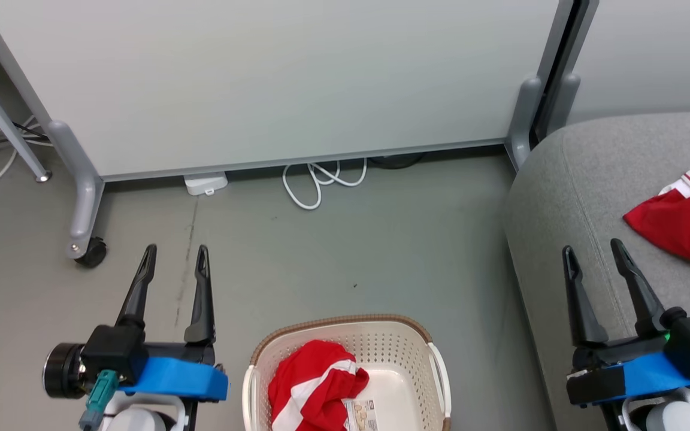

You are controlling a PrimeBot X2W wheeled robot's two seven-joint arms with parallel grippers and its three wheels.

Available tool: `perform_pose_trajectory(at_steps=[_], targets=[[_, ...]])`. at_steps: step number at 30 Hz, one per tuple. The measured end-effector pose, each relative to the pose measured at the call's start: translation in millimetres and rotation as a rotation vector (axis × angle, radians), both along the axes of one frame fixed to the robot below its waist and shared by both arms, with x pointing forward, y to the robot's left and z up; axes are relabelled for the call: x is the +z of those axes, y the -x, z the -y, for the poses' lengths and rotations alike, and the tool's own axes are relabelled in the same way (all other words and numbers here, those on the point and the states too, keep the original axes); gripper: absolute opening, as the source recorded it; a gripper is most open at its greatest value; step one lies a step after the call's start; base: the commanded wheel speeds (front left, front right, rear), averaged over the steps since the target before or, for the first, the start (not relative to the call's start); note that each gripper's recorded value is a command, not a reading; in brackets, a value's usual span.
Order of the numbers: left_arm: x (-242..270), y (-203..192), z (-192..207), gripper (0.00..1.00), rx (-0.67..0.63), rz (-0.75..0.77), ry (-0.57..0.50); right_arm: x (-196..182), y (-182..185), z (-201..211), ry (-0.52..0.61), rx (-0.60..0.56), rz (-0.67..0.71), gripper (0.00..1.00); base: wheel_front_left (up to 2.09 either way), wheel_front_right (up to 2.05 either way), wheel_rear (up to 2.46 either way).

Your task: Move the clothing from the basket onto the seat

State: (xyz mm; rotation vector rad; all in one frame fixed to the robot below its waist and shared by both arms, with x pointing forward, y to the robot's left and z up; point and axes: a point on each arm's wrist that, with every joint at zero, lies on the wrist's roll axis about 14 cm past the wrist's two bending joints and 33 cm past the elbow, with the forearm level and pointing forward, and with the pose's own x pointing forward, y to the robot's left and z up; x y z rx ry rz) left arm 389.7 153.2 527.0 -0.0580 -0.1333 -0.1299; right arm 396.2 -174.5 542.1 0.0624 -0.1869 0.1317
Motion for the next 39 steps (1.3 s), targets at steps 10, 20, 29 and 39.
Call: perform_pose_trajectory(at_steps=[10,20,29,39], targets=[[-3.6,25.0,-16.1,1.00,0.049,-0.005,-0.008,9.0,14.6,-21.7,-0.002,0.039,0.030,1.00,0.00,0.00,0.00],[-9.2,30.4,-24.3,1.00,0.077,-0.020,-0.005,-1.2,20.7,-35.9,0.011,0.070,0.003,1.00,0.00,0.00,0.00],[-10.2,30.4,-25.6,1.00,0.081,-0.023,-0.004,-3.2,20.8,-37.5,0.014,0.071,-0.003,1.00,0.00,0.00,0.00],[-12.6,31.8,-26.4,1.00,0.081,-0.030,-0.006,-4.8,20.4,-40.5,0.014,0.079,-0.008,1.00,0.00,0.00,0.00]])
